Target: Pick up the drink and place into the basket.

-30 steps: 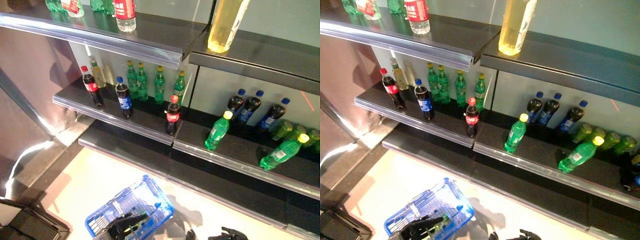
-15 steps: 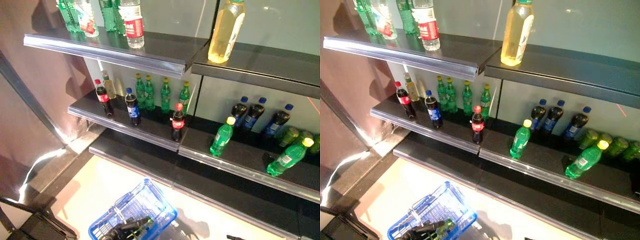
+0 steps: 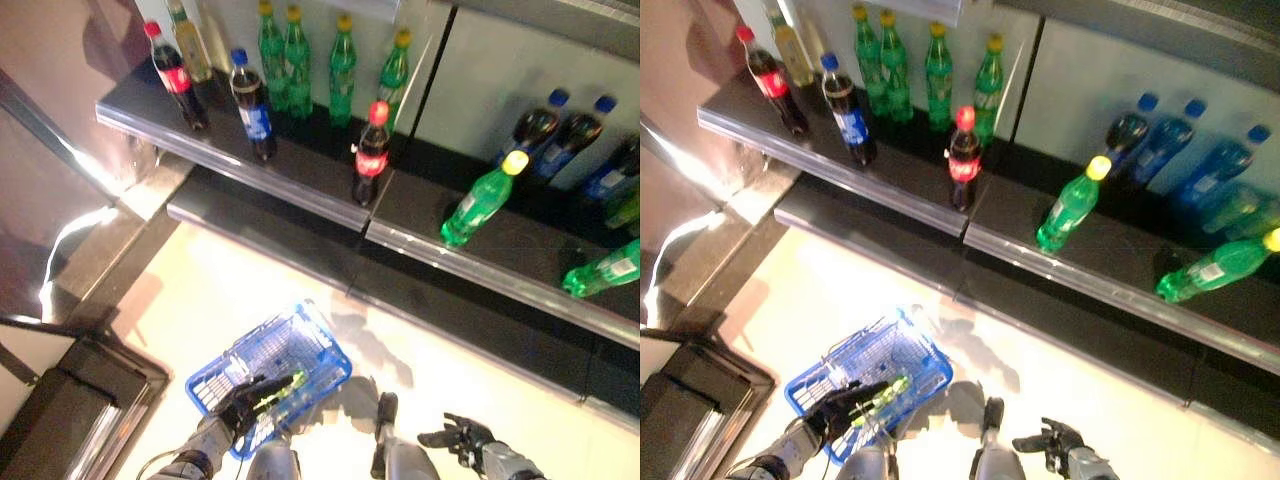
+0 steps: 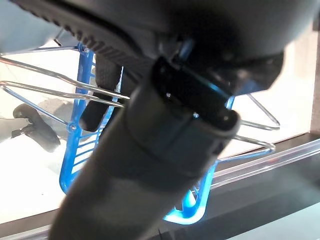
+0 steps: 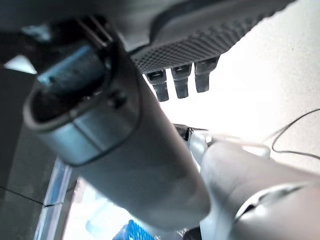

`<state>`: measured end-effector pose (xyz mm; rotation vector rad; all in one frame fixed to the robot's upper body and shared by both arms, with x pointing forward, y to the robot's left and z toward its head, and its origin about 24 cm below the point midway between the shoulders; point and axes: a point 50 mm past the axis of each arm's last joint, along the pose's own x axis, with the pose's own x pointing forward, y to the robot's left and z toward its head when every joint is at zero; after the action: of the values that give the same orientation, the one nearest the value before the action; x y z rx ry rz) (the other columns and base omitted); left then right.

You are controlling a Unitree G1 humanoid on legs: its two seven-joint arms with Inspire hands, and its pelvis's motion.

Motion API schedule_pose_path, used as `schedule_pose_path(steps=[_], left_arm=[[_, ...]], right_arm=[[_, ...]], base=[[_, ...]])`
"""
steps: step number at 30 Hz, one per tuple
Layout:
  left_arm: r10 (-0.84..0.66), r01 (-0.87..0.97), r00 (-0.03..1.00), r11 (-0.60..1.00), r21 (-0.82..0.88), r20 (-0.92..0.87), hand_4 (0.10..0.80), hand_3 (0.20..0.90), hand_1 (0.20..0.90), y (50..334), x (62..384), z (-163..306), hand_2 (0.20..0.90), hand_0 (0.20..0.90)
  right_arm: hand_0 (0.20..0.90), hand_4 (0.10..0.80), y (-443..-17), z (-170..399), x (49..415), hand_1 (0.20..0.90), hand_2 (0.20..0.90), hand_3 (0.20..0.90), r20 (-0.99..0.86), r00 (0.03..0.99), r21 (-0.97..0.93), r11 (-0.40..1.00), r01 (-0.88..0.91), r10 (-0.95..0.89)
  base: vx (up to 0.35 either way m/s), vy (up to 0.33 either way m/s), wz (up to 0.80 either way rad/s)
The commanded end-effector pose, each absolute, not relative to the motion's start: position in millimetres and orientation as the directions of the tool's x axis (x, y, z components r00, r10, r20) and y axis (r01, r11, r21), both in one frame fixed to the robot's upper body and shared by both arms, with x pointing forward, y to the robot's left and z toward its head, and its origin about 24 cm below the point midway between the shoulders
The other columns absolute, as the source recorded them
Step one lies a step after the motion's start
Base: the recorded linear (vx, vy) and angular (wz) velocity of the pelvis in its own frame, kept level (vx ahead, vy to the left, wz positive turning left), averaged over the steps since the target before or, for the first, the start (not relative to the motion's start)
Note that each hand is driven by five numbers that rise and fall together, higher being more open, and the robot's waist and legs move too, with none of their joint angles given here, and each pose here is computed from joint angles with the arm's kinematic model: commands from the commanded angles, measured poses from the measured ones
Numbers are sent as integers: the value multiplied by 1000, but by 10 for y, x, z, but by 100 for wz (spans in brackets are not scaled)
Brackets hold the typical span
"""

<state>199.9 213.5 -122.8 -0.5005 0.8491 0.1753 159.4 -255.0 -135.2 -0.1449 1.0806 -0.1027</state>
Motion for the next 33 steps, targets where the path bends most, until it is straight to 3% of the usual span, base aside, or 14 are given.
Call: schedule_pose_path(steps=[1, 11, 17, 20, 26, 33], left_arm=[[-20, -331, 684, 882, -334, -729, 100, 200, 300, 2284, 2136, -1124, 300, 300], [-37, -286, 746, 884, -370, -665, 100, 200, 300, 2258, 2400, -953, 300, 300], [-16, -280, 750, 898, -339, -661, 100, 200, 300, 2302, 2438, -903, 300, 300], [-10, -285, 748, 898, -335, -664, 100, 200, 300, 2319, 2390, -923, 300, 300], [-11, -295, 759, 885, -360, -651, 100, 200, 300, 2313, 2305, -970, 300, 300], [-15, -296, 766, 879, -373, -643, 100, 200, 300, 2305, 2317, -970, 300, 300]], right_arm=[[900, 800, -2633, -1203, 1846, 900, 900, 900, -820, 548, -200, 980, -3, -166], [900, 800, -2541, -762, 2437, 900, 900, 900, -551, 830, -178, 984, -14, -88], [900, 800, -2121, -93, 2940, 900, 900, 900, -205, 977, -215, 970, -110, 66], [900, 800, -1934, 197, 3011, 900, 900, 900, -75, 987, -259, 953, -159, 144], [900, 800, -1609, 1052, 3100, 900, 900, 900, 245, 905, -410, 883, -229, 348], [900, 800, -1500, 1523, 3103, 900, 900, 900, 402, 818, -456, 865, -210, 411]], base=[[-124, -31, 8], [-142, -35, 6], [-63, -41, 11], [-2, -4, 6], [-5, 18, 0], [-7, 7, -1]])
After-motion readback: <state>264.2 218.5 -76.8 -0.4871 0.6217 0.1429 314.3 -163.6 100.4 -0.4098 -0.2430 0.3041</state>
